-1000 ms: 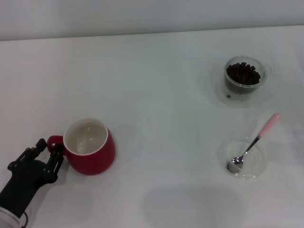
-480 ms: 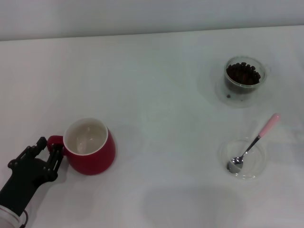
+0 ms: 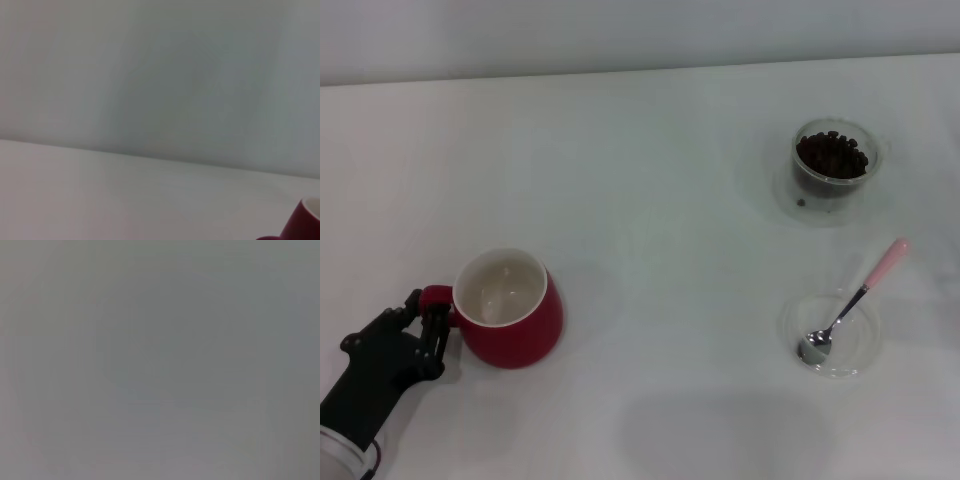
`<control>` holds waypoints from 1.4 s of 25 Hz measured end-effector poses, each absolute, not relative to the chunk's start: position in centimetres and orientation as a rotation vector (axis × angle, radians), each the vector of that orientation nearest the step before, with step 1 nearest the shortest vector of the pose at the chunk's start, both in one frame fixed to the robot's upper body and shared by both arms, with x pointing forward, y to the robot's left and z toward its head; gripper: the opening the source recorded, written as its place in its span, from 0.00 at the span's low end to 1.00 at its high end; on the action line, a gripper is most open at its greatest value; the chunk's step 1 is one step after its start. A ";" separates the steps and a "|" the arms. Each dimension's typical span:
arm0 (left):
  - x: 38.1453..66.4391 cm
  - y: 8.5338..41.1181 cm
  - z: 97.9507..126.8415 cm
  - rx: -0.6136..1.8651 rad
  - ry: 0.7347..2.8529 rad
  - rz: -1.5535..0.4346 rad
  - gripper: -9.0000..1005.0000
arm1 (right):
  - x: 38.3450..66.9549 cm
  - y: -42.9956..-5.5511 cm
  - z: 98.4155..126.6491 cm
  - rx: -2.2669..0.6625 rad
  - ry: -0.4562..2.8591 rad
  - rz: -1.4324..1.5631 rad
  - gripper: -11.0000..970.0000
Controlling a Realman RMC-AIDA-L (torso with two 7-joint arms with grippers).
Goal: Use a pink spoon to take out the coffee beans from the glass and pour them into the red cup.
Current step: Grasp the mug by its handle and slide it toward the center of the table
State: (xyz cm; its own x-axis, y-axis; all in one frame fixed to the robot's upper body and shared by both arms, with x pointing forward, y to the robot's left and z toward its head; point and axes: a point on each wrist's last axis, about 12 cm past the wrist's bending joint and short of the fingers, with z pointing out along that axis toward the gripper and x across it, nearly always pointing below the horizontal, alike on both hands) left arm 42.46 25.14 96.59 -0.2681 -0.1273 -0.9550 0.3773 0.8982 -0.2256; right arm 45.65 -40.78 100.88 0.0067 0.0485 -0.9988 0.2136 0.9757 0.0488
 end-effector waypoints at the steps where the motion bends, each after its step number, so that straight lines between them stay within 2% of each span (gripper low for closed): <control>1: 42.5 25.1 96.6 0.191 1.782 -0.488 0.31 | 45.7 -40.8 100.9 0.207 1.562 -0.130 0.90; 6: 42.5 25.0 96.6 0.192 1.782 -0.488 0.31 | 45.7 -40.8 100.9 0.206 1.561 -0.130 0.90; 11: 42.5 25.0 96.6 0.193 1.777 -0.489 0.16 | 45.8 -40.7 100.9 0.206 1.560 -0.128 0.90; 22: 42.8 25.1 96.8 0.230 1.759 -0.490 0.16 | 45.6 -40.7 100.9 0.208 1.562 -0.129 0.90; 35: 45.1 24.5 97.1 0.378 1.766 -0.491 0.15 | 45.7 -40.6 100.9 0.200 1.558 -0.121 0.90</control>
State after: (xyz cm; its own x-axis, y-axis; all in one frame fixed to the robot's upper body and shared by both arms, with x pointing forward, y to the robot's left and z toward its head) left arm 45.09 24.48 97.14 -0.2433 -0.0035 -0.9700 0.4979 0.8577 -0.1280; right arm 45.74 -40.55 100.92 0.0119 0.0493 -0.9987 0.2024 0.9780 0.0507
